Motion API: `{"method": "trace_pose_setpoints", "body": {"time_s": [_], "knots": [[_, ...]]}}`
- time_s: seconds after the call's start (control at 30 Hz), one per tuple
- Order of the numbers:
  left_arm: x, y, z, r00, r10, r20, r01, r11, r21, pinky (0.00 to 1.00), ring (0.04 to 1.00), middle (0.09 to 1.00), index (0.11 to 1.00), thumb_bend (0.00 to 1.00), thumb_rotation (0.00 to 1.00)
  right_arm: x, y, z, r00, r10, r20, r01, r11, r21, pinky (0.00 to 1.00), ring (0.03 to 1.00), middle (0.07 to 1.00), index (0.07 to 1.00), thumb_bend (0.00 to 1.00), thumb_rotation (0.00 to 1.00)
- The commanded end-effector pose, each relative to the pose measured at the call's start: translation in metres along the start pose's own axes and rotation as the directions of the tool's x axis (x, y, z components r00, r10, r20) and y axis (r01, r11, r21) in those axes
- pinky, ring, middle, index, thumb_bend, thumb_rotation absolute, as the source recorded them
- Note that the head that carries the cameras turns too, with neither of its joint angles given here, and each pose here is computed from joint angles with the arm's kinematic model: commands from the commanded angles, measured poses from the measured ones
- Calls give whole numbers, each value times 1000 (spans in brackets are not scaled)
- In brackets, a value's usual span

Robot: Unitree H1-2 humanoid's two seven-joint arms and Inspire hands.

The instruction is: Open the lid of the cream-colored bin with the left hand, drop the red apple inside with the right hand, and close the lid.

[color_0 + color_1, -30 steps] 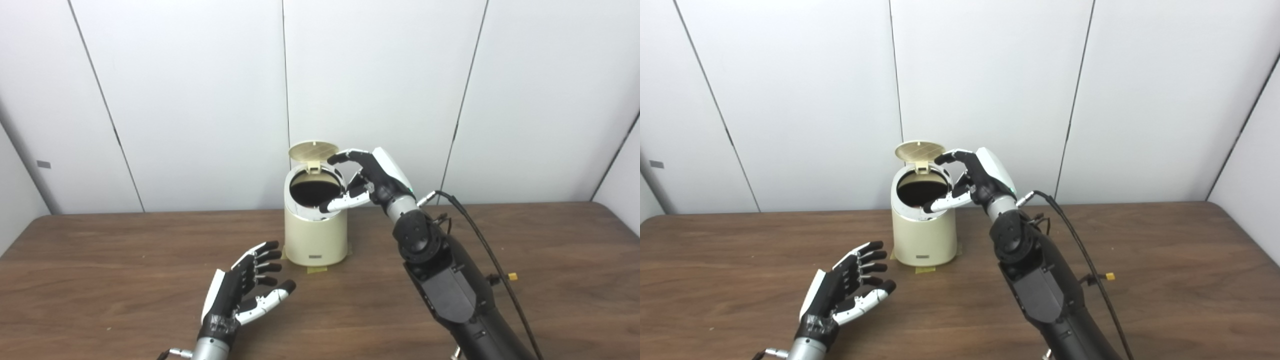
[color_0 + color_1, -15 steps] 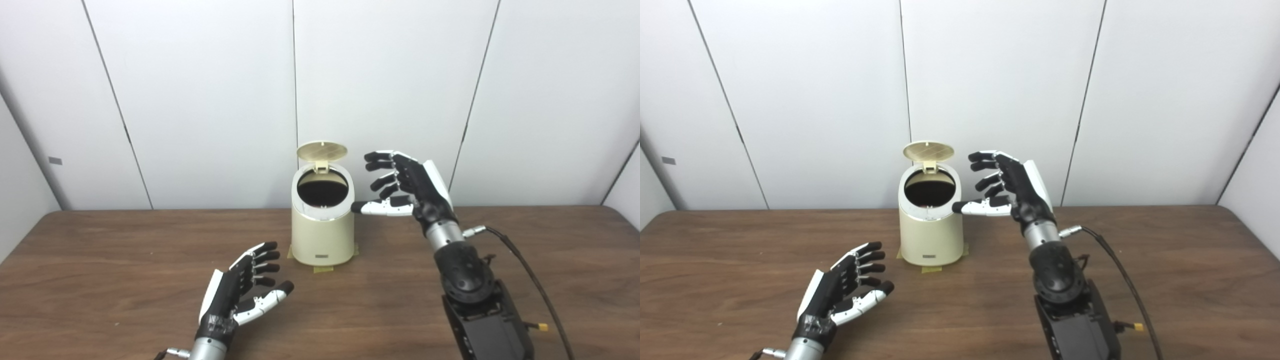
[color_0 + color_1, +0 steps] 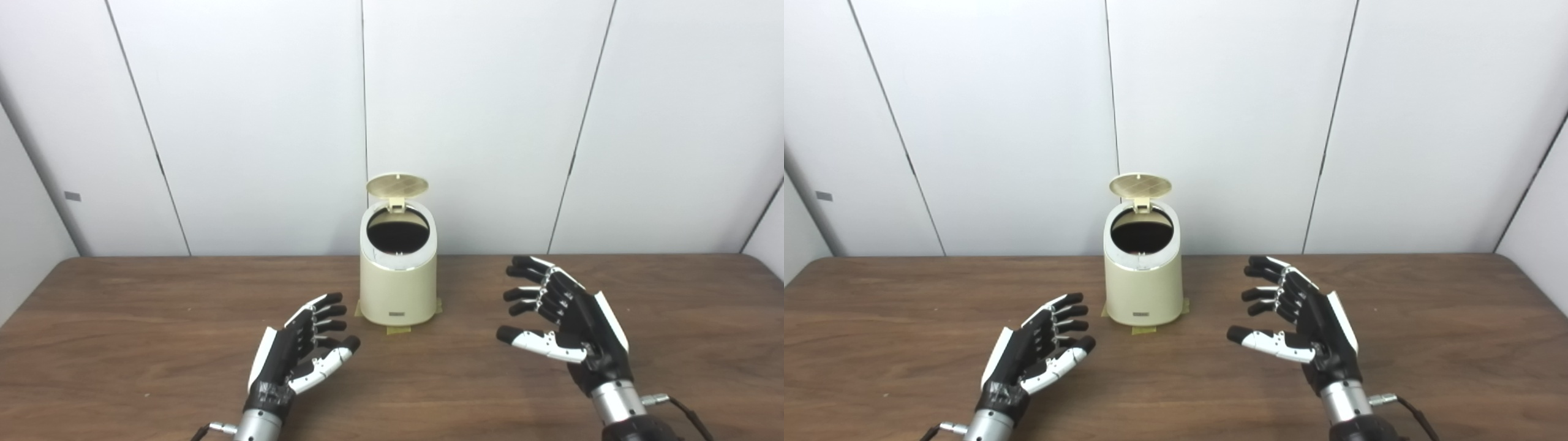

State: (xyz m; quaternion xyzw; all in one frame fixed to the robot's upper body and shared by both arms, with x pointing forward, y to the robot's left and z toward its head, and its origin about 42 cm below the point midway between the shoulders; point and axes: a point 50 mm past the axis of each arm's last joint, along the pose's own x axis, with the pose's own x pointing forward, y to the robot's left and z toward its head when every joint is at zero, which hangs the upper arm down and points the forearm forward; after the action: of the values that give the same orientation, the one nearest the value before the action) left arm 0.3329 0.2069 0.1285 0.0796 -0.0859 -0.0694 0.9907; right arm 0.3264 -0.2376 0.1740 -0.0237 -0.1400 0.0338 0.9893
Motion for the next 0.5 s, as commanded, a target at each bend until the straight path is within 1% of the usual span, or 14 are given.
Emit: {"method": "trace_pose_setpoints", "body": {"time_s": [0.0,0.07,0.2,0.27,0.37,0.43,0.47], "knots": [[18,6,30,990,18,140,-20,1000,12,665,780,816,840,660,290,6,-3,17,992,-7,123,7,1000,4,540,623,753,762,760,166],[23,9,39,987,25,160,-31,999,36,711,827,841,853,695,332,4,-4,13,993,-8,118,10,1000,-16,539,615,747,762,749,149],[38,14,61,976,0,218,-22,995,96,734,855,887,888,732,387,4,-4,10,993,-2,115,6,999,-34,530,612,758,761,732,92],[48,16,72,971,-15,241,-14,993,119,746,874,917,910,775,420,4,-4,8,994,-3,112,8,999,-40,531,607,756,758,732,91],[63,20,89,963,-39,266,-5,987,161,800,917,954,945,822,454,5,-4,6,994,7,113,-2,999,-45,522,609,759,760,729,99],[82,24,107,952,-59,299,-2,979,202,813,940,964,956,847,462,5,-2,5,994,14,107,-10,999,-43,512,608,762,760,727,94],[88,25,112,949,-66,308,-1,977,214,821,958,971,963,863,461,5,-1,4,995,15,104,-11,999,-41,506,609,762,759,726,91]]}}
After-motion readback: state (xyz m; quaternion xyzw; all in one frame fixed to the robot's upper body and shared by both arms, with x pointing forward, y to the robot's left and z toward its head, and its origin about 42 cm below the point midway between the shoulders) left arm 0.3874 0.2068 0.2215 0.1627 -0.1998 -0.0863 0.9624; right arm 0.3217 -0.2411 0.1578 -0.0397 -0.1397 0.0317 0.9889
